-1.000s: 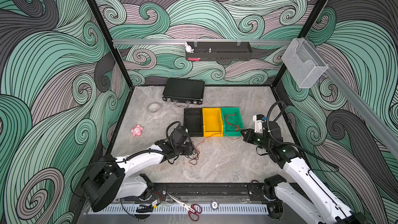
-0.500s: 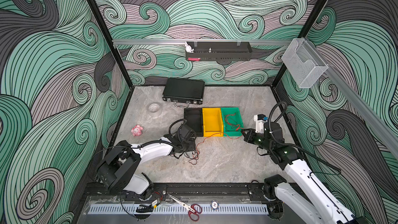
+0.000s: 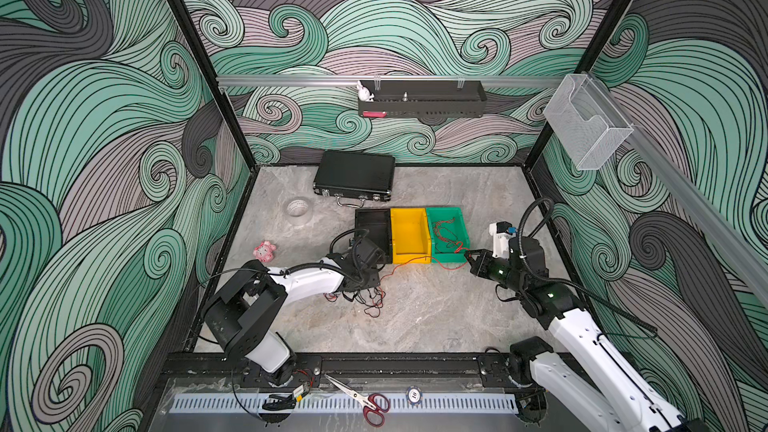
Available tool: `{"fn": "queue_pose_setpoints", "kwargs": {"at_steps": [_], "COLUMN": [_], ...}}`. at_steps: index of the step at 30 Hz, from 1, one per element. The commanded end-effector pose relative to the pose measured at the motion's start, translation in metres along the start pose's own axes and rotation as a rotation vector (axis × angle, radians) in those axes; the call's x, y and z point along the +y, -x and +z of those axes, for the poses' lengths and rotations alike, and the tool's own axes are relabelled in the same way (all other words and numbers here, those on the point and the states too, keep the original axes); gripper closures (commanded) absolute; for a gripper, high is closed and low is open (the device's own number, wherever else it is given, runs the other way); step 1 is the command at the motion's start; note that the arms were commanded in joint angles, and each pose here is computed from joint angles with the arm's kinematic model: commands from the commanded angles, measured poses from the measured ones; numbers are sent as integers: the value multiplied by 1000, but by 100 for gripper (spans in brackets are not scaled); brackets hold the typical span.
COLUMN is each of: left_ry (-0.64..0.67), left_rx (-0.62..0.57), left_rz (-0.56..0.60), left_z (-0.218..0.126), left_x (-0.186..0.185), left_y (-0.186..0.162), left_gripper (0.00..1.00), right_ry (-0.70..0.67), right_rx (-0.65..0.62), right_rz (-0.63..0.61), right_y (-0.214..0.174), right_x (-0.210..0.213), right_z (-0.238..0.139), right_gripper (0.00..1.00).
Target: Untangle the cables
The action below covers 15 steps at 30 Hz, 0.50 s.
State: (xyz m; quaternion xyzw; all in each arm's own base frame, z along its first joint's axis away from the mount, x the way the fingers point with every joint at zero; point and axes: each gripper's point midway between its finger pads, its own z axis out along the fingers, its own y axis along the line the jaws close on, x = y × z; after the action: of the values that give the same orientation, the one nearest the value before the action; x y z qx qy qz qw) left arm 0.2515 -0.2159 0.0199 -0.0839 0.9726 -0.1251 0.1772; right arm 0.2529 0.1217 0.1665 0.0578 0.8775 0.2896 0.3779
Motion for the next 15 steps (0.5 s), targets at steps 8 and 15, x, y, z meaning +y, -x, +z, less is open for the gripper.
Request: {"fn": "queue_pose_setpoints", "kwargs": {"at_steps": [8,15], "left_ry": [101,112], "left_rx": [42,11], "left_rz": [-24,-32], "left_z": [9,-2], "left_x": [21,26], "left_y": [-13,-9], "left_gripper": [82,100], "right_ry": [0,-84], "right_rx": [-20,-53], "right_rz": [-14,-37], "right_y": [-1,5], "right_x": [-1,-14], "right_z": [-4,-15], "right_gripper": [98,98]}}
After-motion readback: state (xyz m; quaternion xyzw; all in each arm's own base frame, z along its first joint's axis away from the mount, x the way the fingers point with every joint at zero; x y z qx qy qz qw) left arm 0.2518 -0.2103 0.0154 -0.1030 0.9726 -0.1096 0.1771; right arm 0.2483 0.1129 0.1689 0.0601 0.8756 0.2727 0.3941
